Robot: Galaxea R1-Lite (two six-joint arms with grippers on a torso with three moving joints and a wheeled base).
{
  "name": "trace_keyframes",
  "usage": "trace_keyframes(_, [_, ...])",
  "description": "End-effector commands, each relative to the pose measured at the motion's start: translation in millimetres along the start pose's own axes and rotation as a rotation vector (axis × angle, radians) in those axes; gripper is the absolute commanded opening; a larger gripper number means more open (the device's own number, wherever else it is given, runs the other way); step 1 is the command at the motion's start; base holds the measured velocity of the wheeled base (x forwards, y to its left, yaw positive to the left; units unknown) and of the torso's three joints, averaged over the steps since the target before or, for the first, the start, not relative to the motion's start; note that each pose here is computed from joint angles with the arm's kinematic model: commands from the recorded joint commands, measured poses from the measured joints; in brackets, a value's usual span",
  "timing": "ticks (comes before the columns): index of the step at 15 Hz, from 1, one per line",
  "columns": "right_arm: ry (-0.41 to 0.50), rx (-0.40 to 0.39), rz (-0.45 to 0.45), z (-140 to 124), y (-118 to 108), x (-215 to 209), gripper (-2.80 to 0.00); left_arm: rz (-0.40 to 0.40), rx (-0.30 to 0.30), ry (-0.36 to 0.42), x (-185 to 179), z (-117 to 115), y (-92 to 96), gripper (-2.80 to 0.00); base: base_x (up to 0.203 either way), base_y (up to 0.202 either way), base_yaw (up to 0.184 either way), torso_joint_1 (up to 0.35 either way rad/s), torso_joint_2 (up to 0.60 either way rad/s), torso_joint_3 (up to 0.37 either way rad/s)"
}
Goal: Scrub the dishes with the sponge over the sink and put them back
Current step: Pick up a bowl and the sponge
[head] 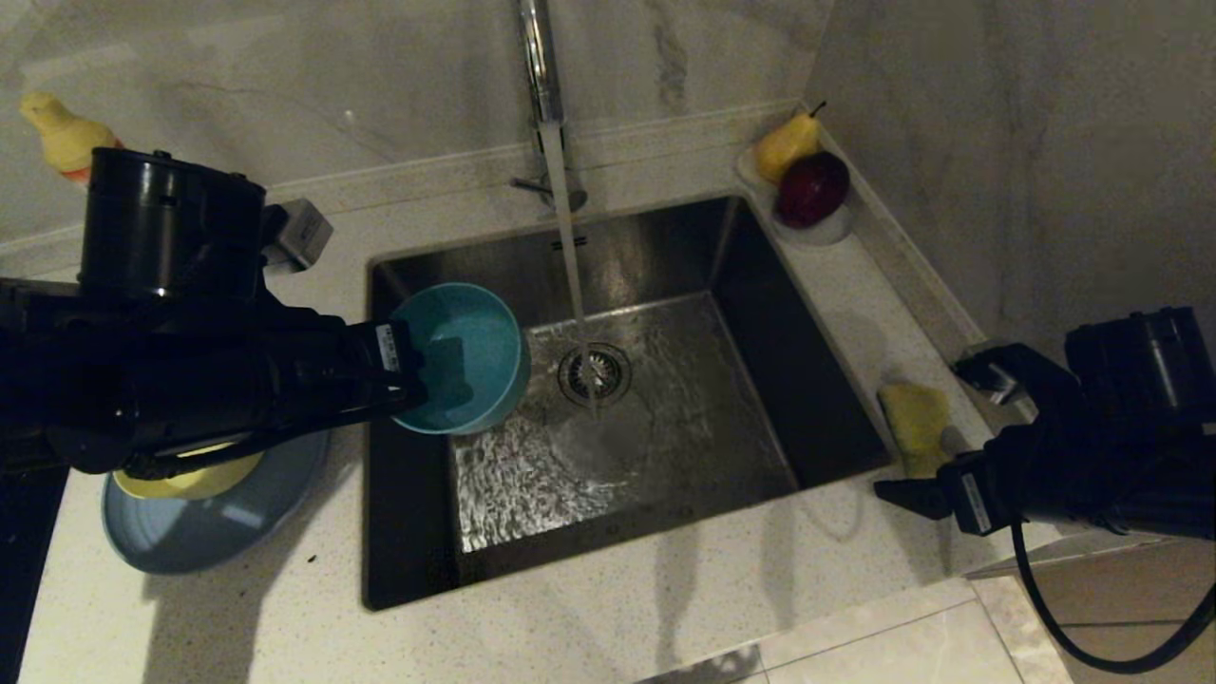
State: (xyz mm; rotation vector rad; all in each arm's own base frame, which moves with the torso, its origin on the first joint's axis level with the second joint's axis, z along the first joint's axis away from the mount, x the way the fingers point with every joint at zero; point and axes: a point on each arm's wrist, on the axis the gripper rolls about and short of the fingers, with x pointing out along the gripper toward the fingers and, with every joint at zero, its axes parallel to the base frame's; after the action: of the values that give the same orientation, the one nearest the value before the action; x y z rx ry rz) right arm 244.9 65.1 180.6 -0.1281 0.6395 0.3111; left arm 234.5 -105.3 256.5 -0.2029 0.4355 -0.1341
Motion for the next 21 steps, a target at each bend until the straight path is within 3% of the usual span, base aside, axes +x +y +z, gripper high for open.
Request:
trace_keyframes(1, [0.002,-0.003,0.001,0,0,1,0.0,0.002,-0.001,0.004,2,-1,0.0,-2.8,0.0,0.0,0.0,0.0,0.0,0.0])
trace_keyframes(2, [0.003,-0.004,-0.016,-1,0,1,-2.8,0.002,-0.002,0.008,3,-2,-0.1,-2.8,0.0,0.0,0.0,0.0,0.0,0.0])
trace_keyframes(5, [0.006,-0.051,-0.058,-3,-1,-3,-2.8,0.003,0.001,0.015,3,-3,0.5,-2.8,0.0,0.0,0.0,0.0,0.0,0.0])
trace_keyframes(19, [-0.041,-0.07,-0.055,2,5,-18,-2.8,0.002,0.002,-0.003,-6,-2,2.3,-2.8,0.0,0.0,0.0,0.0,0.0,0.0])
trace_keyframes(20, [-0.035,-0.072,-0.06,1,5,-17,0.0,0.003,0.0,-0.003,-6,-2,2.7,-2.8,0.0,0.0,0.0,0.0,0.0,0.0])
trace_keyframes(21, [-0.028,-0.072,-0.059,0,5,-17,0.0,0.003,0.002,0.002,-6,-3,2.5,-2.8,0.0,0.0,0.0,0.0,0.0,0.0])
